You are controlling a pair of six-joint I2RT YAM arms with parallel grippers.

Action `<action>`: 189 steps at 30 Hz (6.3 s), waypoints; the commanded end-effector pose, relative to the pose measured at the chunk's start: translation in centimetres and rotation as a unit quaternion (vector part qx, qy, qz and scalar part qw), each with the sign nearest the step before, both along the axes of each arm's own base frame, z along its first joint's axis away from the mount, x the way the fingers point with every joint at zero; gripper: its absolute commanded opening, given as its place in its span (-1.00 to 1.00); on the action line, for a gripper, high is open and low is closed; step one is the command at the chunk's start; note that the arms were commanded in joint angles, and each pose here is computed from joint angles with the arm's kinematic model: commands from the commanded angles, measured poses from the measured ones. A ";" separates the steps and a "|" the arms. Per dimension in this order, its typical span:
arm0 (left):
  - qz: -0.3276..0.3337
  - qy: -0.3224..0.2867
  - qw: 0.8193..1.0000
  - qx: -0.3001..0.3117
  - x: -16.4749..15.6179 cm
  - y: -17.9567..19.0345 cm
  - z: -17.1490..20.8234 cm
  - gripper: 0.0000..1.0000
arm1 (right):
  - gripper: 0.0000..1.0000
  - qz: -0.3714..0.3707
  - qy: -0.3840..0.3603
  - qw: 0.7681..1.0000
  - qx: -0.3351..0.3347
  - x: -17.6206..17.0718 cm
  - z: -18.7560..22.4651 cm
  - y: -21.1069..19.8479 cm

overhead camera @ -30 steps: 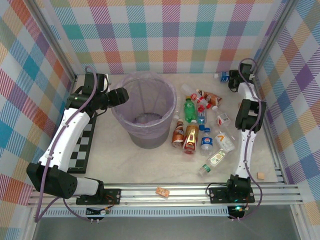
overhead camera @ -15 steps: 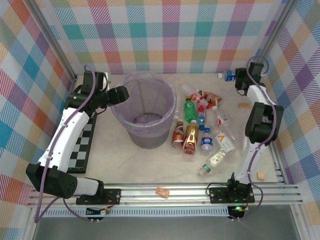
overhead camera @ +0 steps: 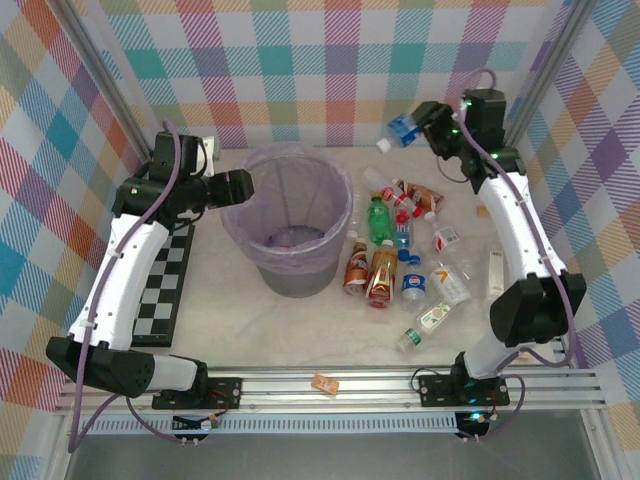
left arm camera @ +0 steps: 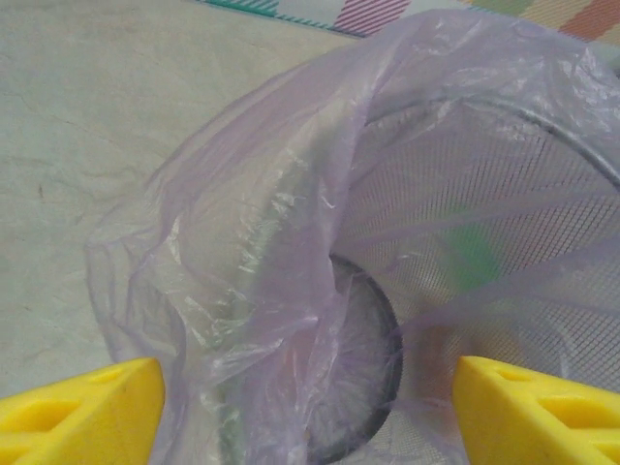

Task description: Put the plastic bottles in the bin

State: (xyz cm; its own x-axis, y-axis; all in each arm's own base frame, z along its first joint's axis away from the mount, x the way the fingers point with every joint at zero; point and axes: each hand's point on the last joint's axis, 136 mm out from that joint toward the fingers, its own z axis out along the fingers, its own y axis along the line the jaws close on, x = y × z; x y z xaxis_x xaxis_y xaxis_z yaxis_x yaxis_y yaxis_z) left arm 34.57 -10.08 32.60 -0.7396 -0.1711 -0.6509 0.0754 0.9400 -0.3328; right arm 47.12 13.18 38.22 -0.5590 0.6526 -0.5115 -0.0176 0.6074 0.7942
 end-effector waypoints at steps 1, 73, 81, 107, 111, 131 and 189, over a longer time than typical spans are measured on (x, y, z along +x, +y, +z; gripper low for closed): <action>-0.017 0.019 0.999 0.029 -1.4 0.8 -0.7 0.53 | -0.29 0.079 -0.025 0.994 -0.076 -4.5 1.9 4.4; -0.018 -0.016 1.000 0.006 0.8 -0.1 -4.7 0.33 | 0.97 0.218 0.047 0.872 -0.435 -14.9 -2.2 6.0; -0.027 -0.010 1.000 0.006 1.2 -0.4 -4.8 0.33 | 0.99 -0.001 0.238 0.858 -0.455 -16.1 -9.2 -14.6; -0.027 -0.015 1.000 0.001 0.6 -0.4 -5.2 0.39 | 0.98 -0.087 0.403 0.879 -0.237 -13.3 -30.1 -27.1; -0.028 -0.014 1.000 0.000 0.6 -0.4 -5.2 0.39 | 0.94 -0.089 0.402 0.884 -0.220 -12.3 -31.5 -27.0; -0.024 -0.017 1.000 -0.001 0.6 -0.3 -5.1 0.39 | 0.25 -0.115 0.441 0.858 -0.235 -12.7 -32.6 -28.6; -0.031 -0.001 0.999 -0.036 1.2 -1.0 -6.1 0.40 | -0.27 0.310 -0.185 0.932 -0.027 -12.8 12.1 18.1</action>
